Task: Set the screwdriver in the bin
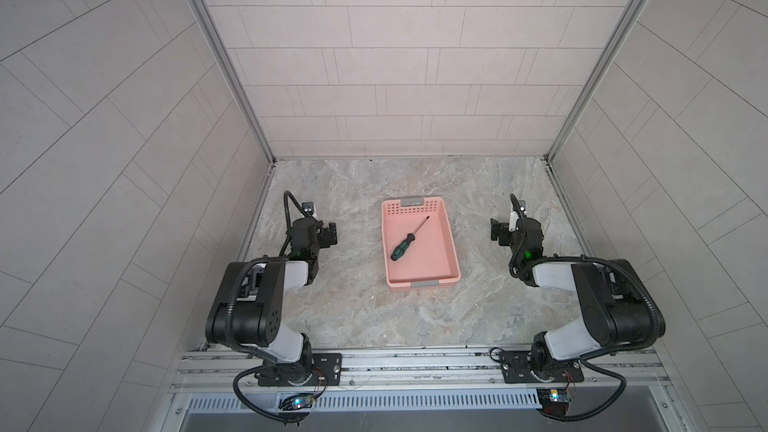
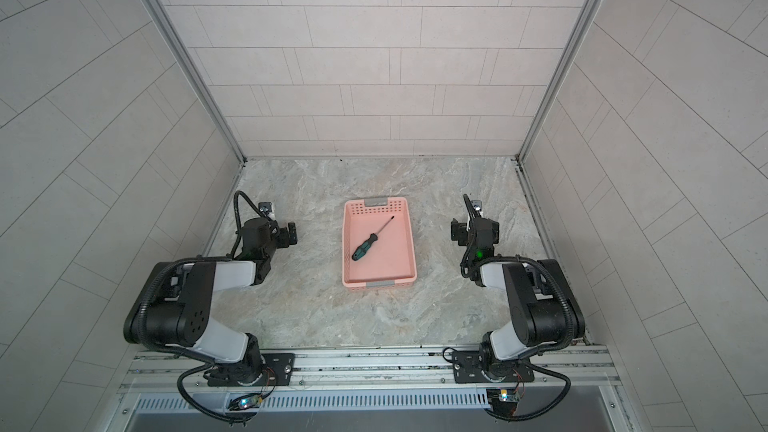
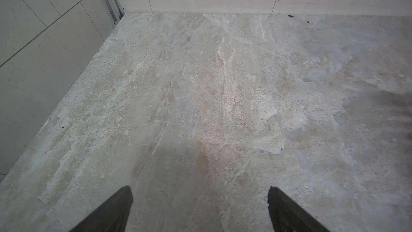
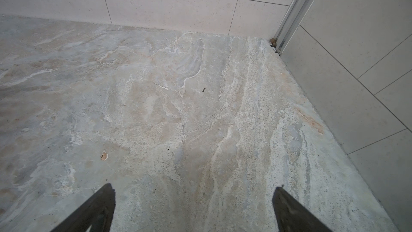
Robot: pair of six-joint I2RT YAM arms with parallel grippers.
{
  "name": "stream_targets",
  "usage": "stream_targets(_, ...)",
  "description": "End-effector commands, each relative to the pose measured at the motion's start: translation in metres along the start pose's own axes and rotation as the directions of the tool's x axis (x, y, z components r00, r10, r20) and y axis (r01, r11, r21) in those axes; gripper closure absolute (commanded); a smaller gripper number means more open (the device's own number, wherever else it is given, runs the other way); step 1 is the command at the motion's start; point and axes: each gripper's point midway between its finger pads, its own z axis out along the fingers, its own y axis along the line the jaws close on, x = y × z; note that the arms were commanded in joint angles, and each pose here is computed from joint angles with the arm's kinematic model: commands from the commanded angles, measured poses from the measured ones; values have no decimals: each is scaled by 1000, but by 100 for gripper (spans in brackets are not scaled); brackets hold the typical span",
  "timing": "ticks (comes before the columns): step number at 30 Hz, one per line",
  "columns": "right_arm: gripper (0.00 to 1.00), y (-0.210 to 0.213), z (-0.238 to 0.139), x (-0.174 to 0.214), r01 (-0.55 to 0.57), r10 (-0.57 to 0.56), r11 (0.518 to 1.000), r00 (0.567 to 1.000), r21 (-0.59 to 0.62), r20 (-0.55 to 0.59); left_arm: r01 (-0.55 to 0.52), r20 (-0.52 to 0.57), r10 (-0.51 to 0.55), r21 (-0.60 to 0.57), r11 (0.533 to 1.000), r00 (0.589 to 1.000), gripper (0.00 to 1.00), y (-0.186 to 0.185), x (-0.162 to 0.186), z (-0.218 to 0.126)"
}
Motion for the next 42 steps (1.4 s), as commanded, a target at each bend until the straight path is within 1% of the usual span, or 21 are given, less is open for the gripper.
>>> stream_targets(1, 0, 8, -10, 3, 36, -34, 998, 999, -55, 35, -11, 40, 10, 12, 1000, 999, 0, -3, -11, -2)
stream_targets(3, 0, 11, -8, 3, 41, -39, 997, 999, -69, 34, -21, 44, 20, 35, 999, 999, 0, -7, -10, -2)
stream_targets(5, 0, 7, 0, 4, 27, -27, 998, 1000, -63, -8, -22, 45, 20, 36, 999, 999, 0, -7, -11, -2)
stream_targets(13, 0, 7, 3, 5, 16, -18, 997, 1000, -72, -22, -22, 45, 20, 35, 999, 999, 0, -7, -11, -2)
stream_targets(23, 0, 6, 1, 5, 16, -17, 998, 1000, -67, -14, -22, 43, 21, 35, 999, 999, 0, -8, -11, -2)
stream_targets(26, 0, 6, -3, 4, 17, -17, 998, 1000, -67, 5, -22, 41, 20, 36, 999, 999, 0, -7, -10, -1)
stream_targets(28, 0, 3, -13, 1, 9, -6, 999, 998, -53, 60, -21, 39, 19, 36, 999, 999, 0, -7, -10, -1)
stream_targets(30, 0, -7, -21, 3, -25, 26, 1000, 994, -9, 103, -20, 42, 18, 35, 999, 999, 0, -7, -11, -1)
stream_targets(31, 0, -12, -21, 5, -39, 36, 999, 994, 21, 104, -20, 39, 18, 35, 999, 999, 0, -7, -10, -1)
stream_targets(33, 0, -14, -15, 6, -41, 38, 998, 998, 42, 59, -20, 39, 18, 36, 999, 999, 0, -7, -10, -1)
stream_targets(36, 0, -6, 1, 5, -8, 8, 1000, 1000, 16, -22, -20, 39, 18, 37, 999, 999, 0, -7, -10, -1)
stream_targets(42, 0, -3, 4, 5, -1, 1, 1000, 999, 0, -33, -20, 40, 19, 38, 999, 999, 0, -8, -10, -1)
